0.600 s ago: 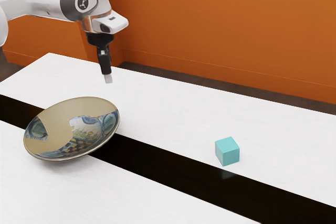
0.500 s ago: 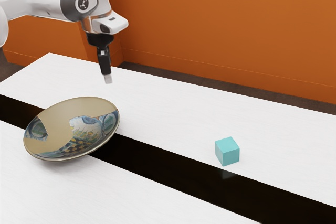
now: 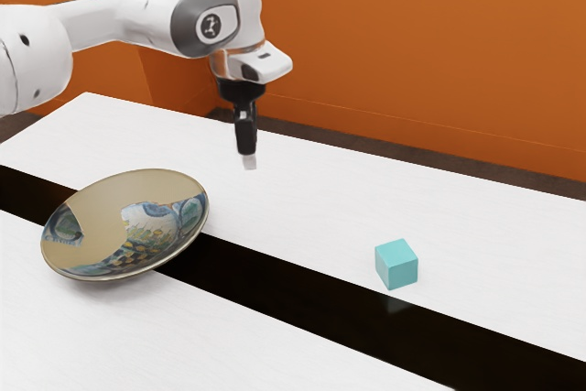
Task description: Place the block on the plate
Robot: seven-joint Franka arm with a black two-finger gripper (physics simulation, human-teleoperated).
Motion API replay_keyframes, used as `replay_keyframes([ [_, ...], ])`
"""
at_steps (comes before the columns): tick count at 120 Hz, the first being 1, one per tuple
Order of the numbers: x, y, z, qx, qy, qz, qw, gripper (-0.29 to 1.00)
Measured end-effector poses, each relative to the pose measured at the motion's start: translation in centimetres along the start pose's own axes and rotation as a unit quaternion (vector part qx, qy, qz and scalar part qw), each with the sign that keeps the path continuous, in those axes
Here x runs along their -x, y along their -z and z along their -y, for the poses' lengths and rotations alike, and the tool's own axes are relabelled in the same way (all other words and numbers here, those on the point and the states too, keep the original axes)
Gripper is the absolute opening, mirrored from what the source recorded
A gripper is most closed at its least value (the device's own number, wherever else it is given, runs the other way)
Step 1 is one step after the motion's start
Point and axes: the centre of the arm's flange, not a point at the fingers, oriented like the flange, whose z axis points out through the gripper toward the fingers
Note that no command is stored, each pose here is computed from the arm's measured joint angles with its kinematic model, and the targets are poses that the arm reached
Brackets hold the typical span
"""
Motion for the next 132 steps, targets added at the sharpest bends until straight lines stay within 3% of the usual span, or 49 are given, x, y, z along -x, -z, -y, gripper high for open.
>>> replay_keyframes([
  [41,-12.1,-6.3,-2.6,-0.016,0.031,-0.020,0.999,0.70],
  [74,-18.9,-12.6,-4.9,-0.014,0.066,-0.040,0.997,0.70],
  [132,-23.1,-21.9,-2.6,-0.030,0.131,-0.075,0.988,0.70],
])
